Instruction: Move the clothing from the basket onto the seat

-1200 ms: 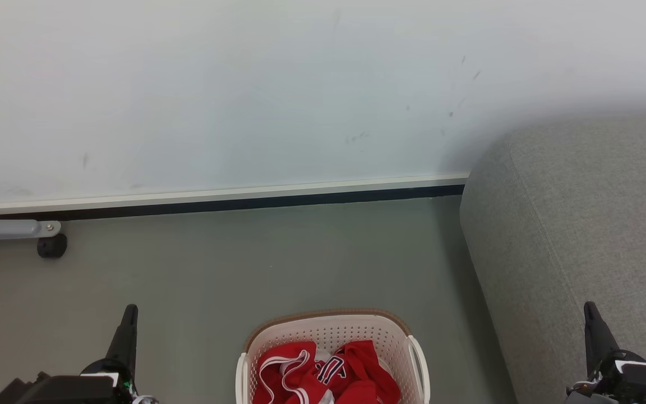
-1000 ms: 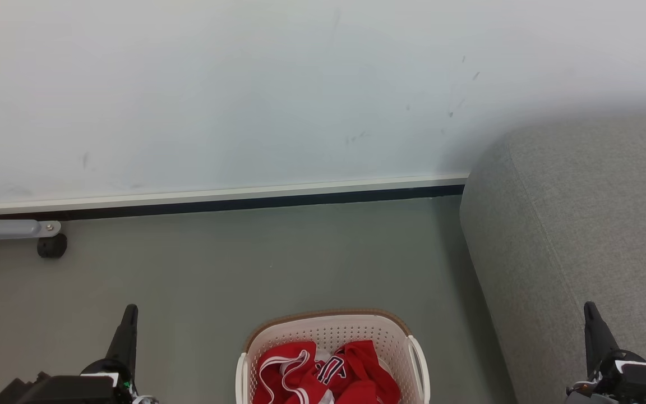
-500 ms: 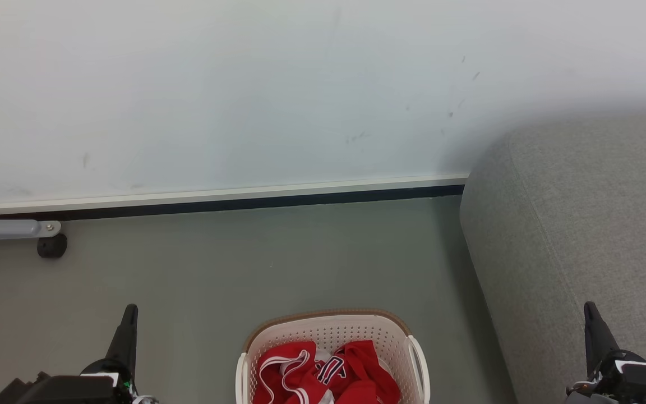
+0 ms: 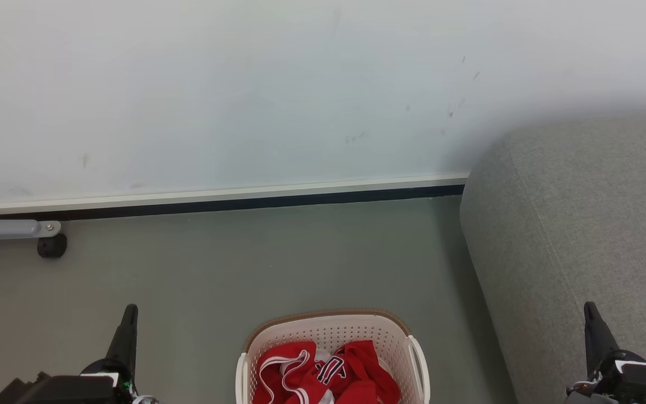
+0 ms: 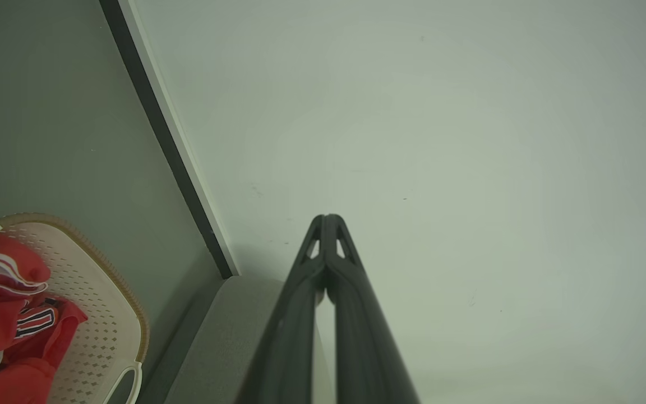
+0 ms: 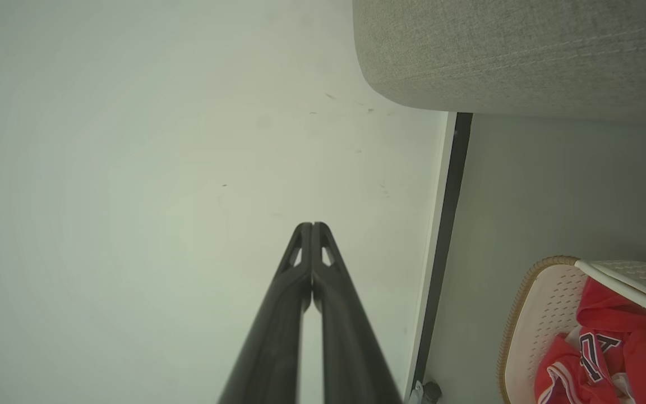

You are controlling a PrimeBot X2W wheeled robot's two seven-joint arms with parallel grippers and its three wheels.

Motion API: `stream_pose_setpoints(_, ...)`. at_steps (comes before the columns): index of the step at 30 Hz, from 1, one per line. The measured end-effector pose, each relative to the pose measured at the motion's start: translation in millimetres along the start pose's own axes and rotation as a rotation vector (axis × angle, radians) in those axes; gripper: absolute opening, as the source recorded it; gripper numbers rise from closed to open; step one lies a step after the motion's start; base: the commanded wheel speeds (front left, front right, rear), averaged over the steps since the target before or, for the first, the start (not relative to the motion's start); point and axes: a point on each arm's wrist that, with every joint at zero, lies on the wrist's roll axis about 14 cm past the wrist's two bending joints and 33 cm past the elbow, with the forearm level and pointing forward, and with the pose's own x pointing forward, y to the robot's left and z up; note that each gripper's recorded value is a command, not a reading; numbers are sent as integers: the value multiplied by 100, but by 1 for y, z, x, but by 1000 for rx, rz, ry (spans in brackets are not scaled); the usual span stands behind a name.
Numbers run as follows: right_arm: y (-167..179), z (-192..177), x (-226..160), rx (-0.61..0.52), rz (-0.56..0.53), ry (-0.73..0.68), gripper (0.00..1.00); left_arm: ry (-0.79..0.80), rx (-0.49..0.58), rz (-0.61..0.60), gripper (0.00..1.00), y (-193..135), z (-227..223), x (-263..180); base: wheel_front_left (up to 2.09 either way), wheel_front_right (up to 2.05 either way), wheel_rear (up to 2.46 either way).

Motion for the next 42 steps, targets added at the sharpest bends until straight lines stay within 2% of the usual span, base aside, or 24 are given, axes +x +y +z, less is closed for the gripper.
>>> stream_pose_setpoints(42,0,0,0,0,0,0,0,0,0,0,0,0,0,0,0,0,0)
